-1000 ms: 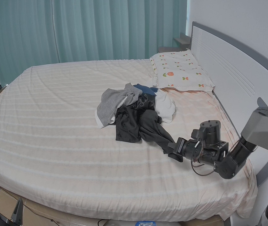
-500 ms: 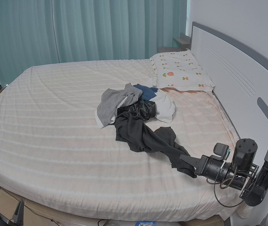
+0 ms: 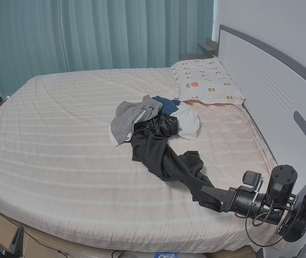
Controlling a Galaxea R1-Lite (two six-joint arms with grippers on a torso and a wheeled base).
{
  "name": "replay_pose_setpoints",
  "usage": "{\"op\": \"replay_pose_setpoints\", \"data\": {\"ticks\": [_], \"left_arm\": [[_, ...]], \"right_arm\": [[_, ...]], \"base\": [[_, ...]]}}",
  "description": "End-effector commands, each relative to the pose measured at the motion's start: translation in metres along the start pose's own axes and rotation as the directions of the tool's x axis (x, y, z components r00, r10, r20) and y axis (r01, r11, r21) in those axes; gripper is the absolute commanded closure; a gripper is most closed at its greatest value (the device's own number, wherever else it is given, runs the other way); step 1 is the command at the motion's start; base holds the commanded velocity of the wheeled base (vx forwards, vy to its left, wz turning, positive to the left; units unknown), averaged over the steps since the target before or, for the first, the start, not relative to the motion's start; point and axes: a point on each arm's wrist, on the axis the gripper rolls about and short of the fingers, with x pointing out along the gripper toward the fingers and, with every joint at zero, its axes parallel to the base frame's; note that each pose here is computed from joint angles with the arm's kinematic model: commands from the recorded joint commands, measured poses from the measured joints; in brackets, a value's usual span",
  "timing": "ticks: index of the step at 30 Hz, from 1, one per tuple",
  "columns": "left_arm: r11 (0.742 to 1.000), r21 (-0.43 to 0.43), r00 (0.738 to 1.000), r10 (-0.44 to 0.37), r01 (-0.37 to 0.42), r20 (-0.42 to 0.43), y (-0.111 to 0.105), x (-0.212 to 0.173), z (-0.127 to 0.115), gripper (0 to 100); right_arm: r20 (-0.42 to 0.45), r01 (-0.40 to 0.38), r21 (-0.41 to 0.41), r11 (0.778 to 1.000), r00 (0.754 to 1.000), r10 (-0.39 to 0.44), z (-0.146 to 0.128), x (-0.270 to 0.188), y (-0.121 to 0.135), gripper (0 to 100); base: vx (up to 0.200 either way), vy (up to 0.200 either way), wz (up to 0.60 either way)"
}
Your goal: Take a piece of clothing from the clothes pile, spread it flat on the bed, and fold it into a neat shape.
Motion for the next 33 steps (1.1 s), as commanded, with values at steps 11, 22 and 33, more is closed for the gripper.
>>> {"op": "replay_pose_setpoints", "data": {"ticks": [11, 22, 33], "left_arm": [[0.989, -0.059, 0.880, -0.147, 0.135, -0.452, 0.003, 0.094, 0.030, 0], [0.962, -0.051, 0.842, -0.261, 0.269, -0.472, -0.013, 0.160, 0.024, 0], [0.925, -0.026, 0.757, -0.325, 0.378, -0.567, -0.079, 0.227, -0.012, 0]], "right_arm": [[0.060, 0.019, -0.013, 1.000, 0.998, -0.018, 0.005, 0.001, 0.003, 100], [0.077, 0.015, -0.013, 1.000, 0.997, -0.014, 0.008, 0.001, 0.005, 100], [0.105, 0.042, -0.017, 0.999, 0.994, -0.040, 0.009, 0.001, 0.005, 100]], "base": [[0.000, 0.000, 0.00], [0.000, 0.000, 0.00], [0.000, 0.000, 0.00]]}}
